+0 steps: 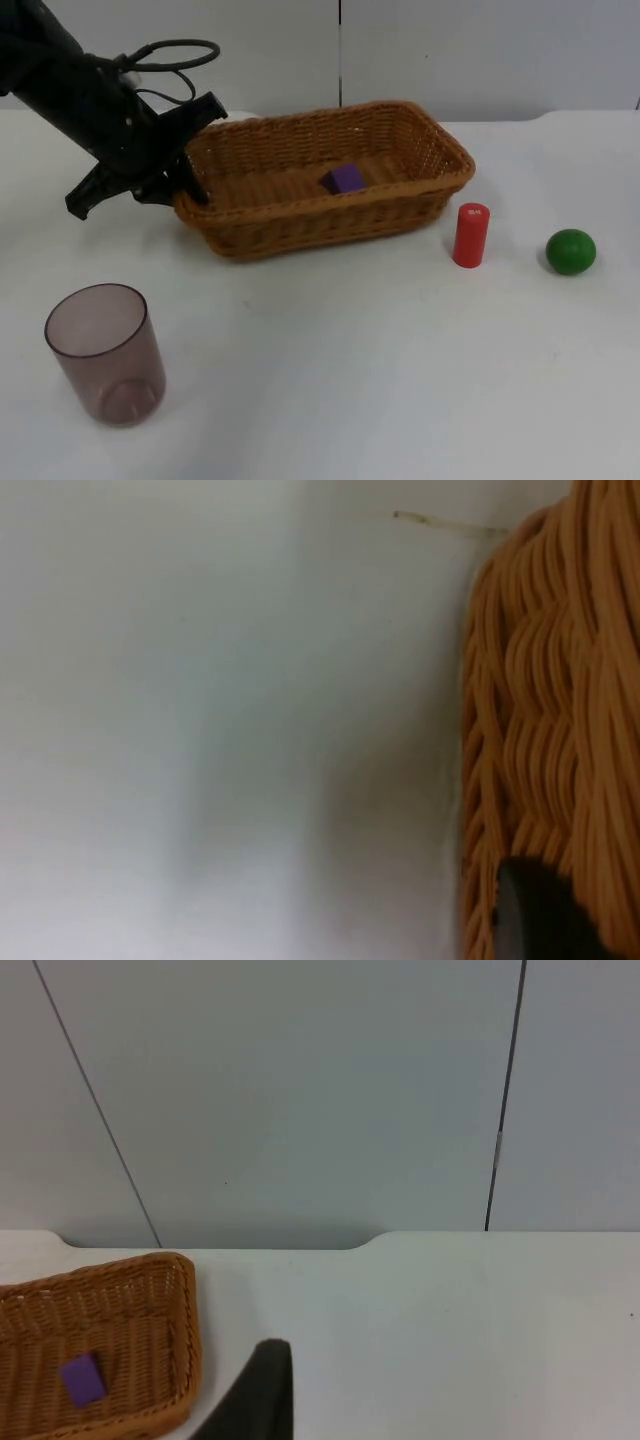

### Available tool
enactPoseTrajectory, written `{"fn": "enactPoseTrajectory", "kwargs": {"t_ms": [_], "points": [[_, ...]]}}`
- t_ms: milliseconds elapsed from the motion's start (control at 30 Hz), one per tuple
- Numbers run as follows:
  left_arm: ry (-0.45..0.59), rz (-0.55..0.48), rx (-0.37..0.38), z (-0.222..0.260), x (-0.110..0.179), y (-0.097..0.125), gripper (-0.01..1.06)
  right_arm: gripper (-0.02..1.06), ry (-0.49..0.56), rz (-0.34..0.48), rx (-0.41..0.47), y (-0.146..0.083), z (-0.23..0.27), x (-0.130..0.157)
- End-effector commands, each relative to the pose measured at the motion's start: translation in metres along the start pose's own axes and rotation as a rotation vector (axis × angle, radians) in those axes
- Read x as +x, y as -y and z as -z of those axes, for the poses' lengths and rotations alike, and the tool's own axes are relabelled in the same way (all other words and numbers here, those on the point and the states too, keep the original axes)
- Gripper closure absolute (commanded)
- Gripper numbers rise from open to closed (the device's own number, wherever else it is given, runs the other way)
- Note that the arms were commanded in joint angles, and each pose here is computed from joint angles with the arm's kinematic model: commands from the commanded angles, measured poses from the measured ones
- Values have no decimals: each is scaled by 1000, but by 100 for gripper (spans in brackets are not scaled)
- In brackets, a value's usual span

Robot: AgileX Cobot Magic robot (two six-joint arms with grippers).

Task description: Pick up the basket with the left hand and place the triangular block into the basket with the right hand.

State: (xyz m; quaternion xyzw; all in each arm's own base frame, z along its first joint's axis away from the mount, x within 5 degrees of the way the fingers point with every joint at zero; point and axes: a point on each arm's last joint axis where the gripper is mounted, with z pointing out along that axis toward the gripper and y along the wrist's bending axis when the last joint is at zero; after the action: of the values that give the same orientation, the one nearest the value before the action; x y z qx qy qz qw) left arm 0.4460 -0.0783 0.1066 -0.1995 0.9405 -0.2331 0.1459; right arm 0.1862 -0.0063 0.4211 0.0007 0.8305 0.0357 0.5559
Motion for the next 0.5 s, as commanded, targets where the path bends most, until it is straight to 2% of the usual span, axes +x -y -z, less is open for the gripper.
{"fn": "enactPoseTrajectory", "kwargs": {"t_ms": [0, 200, 300, 400, 433, 467], "points": [[23, 10, 13, 5, -4, 4, 105, -1, 13, 11, 8, 1, 1, -1], [12, 36, -59, 3, 0, 2, 105, -1, 11, 11, 8, 1, 1, -1], [10, 2, -101, 1, 5, 5, 104, -1, 11, 11, 8, 1, 1, -1], [-3, -44, -109, -3, 13, 14, 86, -1, 11, 11, 8, 1, 1, -1], [-3, -44, -109, -3, 13, 14, 86, -1, 11, 11, 8, 1, 1, -1], [-6, -56, -107, -4, 16, 18, 77, -1, 11, 11, 8, 1, 1, -1]]}}
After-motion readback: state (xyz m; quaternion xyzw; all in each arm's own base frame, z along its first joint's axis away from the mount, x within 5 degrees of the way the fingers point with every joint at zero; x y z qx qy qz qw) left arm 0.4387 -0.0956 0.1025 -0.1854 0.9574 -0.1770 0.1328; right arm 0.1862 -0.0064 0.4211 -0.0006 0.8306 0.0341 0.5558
